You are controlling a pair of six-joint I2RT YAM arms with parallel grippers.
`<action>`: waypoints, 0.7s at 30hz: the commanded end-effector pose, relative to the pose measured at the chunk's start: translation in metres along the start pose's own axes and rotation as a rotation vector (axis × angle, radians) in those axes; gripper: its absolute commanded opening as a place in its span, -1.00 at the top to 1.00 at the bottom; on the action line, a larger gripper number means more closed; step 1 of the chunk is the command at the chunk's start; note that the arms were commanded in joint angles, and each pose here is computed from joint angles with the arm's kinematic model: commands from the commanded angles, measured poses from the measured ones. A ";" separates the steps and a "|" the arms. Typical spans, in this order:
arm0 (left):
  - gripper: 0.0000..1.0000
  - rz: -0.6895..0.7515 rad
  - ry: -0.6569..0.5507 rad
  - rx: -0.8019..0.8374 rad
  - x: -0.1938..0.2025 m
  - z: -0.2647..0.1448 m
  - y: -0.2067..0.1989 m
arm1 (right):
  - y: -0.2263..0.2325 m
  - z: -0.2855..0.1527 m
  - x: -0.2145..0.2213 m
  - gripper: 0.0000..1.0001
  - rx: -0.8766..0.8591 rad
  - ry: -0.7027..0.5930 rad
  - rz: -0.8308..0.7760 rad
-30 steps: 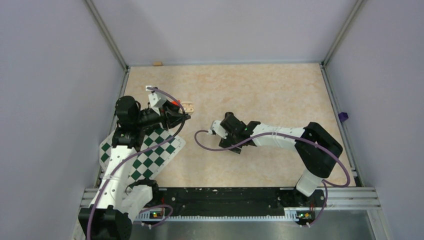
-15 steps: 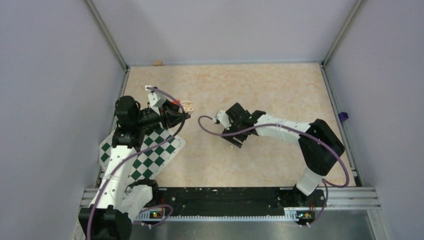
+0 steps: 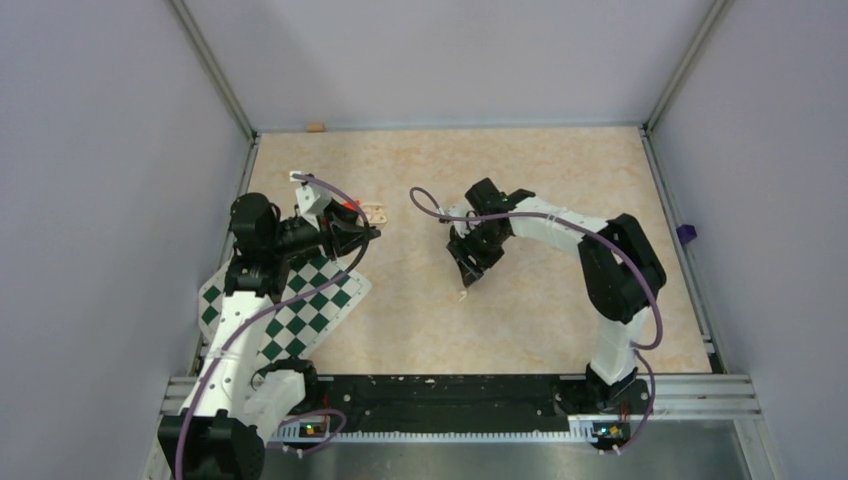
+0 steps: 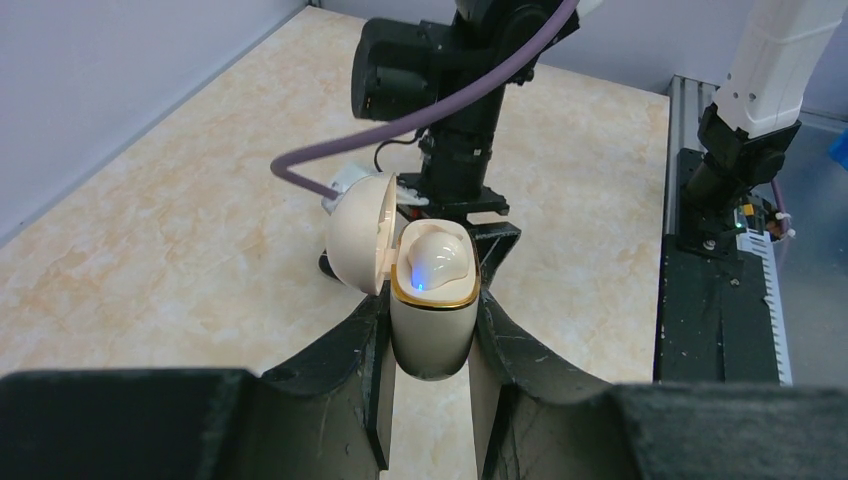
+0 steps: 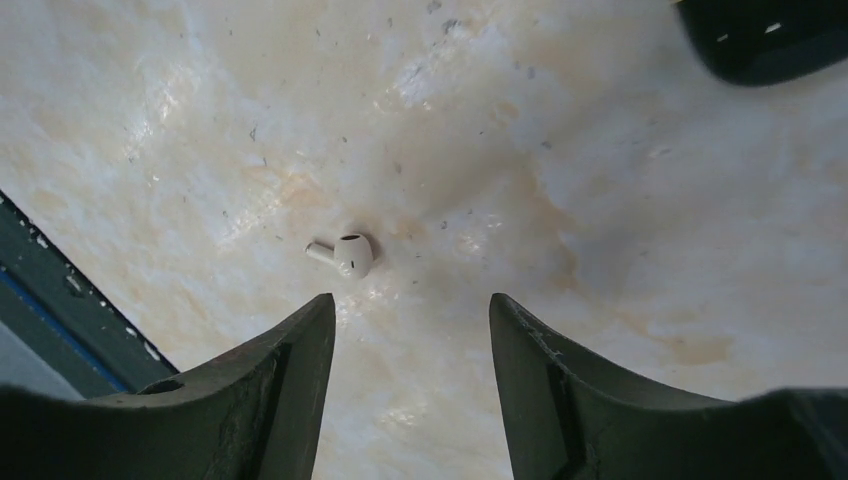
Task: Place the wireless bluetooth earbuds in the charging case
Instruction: Pick up the earbud from the center of the board.
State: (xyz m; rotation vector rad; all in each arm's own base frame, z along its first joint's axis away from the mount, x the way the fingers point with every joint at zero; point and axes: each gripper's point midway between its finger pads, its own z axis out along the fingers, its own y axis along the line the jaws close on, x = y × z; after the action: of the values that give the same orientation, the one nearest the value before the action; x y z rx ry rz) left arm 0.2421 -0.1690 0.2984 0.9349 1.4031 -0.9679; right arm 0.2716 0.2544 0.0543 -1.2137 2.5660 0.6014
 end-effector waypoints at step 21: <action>1.00 0.037 -0.023 0.013 -0.004 0.000 0.003 | 0.021 0.043 0.022 0.26 -0.175 0.112 0.160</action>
State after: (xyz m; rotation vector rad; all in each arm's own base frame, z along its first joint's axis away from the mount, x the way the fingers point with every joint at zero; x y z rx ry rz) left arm 0.2453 -0.1682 0.2967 0.9287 1.4029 -0.9725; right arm 0.2395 0.2673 0.0252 -1.1270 2.7676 0.8342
